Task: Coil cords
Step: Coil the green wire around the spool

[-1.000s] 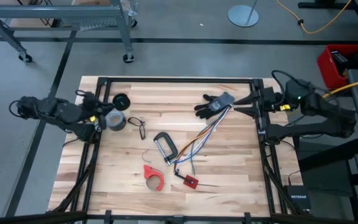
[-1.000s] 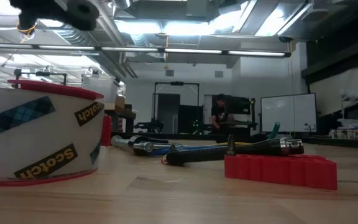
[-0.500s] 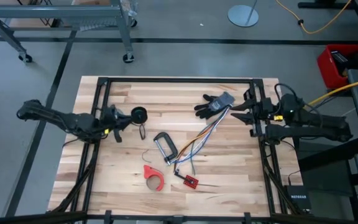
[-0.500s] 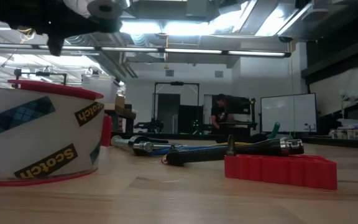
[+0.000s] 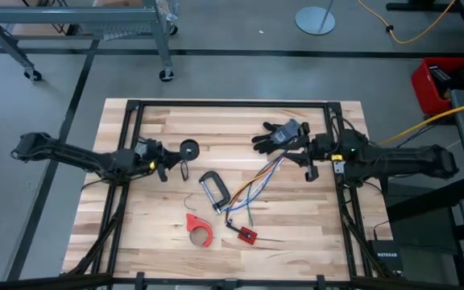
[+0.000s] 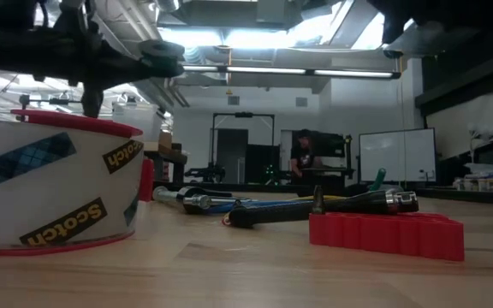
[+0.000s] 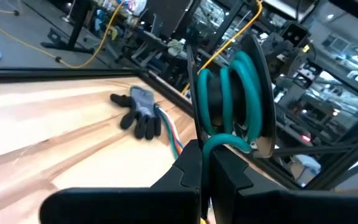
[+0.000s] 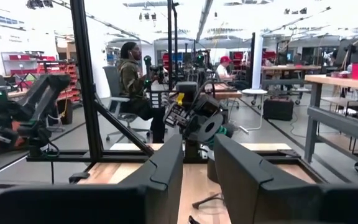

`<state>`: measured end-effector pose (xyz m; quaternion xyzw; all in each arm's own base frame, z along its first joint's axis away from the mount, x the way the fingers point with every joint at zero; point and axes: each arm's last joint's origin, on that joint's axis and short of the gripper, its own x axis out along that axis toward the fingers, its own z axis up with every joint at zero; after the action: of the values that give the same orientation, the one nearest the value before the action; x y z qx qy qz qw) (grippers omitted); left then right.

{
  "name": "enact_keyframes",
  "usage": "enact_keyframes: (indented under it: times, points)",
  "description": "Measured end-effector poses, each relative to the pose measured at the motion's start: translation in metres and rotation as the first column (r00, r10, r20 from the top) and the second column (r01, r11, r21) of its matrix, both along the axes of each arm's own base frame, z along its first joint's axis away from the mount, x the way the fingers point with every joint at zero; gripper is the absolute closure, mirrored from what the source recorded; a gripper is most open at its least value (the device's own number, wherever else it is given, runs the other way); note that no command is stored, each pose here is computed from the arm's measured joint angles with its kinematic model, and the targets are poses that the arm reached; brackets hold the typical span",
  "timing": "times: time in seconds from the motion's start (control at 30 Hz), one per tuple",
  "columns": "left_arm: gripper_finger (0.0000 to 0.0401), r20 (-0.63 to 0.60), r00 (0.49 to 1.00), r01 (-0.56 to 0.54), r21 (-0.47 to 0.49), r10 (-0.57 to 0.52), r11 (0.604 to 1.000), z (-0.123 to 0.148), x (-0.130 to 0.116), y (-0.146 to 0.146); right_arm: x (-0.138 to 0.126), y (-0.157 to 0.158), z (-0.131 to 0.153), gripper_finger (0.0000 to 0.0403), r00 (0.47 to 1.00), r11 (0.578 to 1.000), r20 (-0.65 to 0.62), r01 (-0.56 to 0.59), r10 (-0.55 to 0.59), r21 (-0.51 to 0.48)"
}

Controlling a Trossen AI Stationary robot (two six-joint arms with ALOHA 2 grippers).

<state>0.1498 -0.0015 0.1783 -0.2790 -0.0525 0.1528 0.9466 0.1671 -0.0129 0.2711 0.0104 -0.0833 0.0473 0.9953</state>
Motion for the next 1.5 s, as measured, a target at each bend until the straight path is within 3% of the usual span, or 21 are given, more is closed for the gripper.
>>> enact_keyframes:
  times: [0.2, 0.63, 0.8, 1.03, 1.23, 1.5]
  points:
    - [0.0401, -0.023, 1.0, 0.003, -0.023, -0.004, 1.0, -0.003, 0.02, 0.003, 0.017, -0.002, -0.009, 0.0306, 1.0, 1.0, -0.017, -0.001, 0.001, 0.007]
    - [0.0401, -0.202, 0.979, -0.04, -0.257, -0.013, 0.965, -0.029, 0.081, 0.011, 0.043, -0.005, -0.031, 0.0306, 0.995, 0.997, -0.098, -0.004, 0.011, 0.073]
    - [0.0401, -0.238, 0.97, -0.053, -0.395, -0.047, 0.917, -0.046, 0.09, 0.017, 0.049, -0.006, -0.04, 0.0306, 0.99, 0.995, -0.141, -0.001, 0.015, 0.1]
    - [0.0401, -0.264, 0.964, -0.125, -0.578, -0.04, 0.807, -0.064, 0.091, 0.024, 0.052, -0.006, -0.044, 0.0306, 0.987, 0.995, -0.161, 0.001, 0.016, 0.103]
    - [0.0401, -0.311, 0.95, -0.226, -0.634, 0.023, 0.739, -0.074, 0.089, 0.037, 0.052, -0.006, -0.044, 0.0306, 0.986, 0.995, -0.164, 0.001, 0.016, 0.104]
    - [0.0401, -0.385, 0.921, -0.318, -0.654, 0.06, 0.686, -0.081, 0.082, 0.055, 0.052, -0.006, -0.044, 0.0306, 0.987, 0.995, -0.161, 0.001, 0.015, 0.103]
